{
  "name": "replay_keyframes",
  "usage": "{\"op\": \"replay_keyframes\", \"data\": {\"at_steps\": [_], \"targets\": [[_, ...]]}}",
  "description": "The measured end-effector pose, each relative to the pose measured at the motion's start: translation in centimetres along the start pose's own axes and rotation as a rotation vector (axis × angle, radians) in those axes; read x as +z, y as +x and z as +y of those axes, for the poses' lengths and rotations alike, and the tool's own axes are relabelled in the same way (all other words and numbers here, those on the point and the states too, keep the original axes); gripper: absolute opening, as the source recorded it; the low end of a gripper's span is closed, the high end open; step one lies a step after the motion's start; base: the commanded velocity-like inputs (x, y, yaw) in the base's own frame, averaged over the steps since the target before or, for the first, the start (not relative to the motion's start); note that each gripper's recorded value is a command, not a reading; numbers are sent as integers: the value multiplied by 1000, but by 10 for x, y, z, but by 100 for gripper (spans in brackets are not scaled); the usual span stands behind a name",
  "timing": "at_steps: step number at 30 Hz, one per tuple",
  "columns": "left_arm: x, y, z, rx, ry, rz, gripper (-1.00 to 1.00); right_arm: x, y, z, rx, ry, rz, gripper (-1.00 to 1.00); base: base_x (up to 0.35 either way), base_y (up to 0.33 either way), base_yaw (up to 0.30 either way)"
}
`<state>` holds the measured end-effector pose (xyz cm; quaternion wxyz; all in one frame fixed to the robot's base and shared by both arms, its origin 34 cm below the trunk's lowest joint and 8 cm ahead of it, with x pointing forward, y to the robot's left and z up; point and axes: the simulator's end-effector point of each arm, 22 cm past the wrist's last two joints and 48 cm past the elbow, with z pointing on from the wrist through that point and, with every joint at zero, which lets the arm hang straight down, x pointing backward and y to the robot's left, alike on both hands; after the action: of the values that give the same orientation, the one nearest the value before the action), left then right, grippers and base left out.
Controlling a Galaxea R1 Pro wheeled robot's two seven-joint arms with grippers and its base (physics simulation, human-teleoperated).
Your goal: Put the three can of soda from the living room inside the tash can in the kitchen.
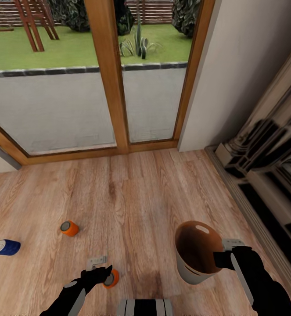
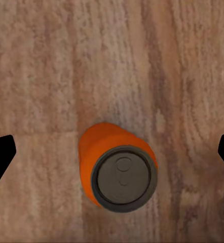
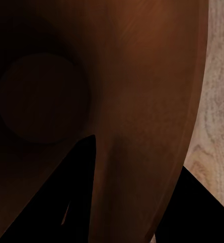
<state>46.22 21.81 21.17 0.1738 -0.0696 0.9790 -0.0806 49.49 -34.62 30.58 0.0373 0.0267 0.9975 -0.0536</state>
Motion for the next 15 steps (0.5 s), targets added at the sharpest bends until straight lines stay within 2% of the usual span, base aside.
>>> {"op": "replay_keyframes", "data": {"at_steps": [4,8,15], "targets": [[1,3,1,-1,-1,6,100,2,2,0,1,-2,6,-100,0,0,0],[10,11,3,-2,-2,13,100,13,7,1,0,-1,13,-100,0,0,0],[12,16,4,-3,-3,23,100,17,10,2,-1,-1,23,-100,0,0,0]]}}
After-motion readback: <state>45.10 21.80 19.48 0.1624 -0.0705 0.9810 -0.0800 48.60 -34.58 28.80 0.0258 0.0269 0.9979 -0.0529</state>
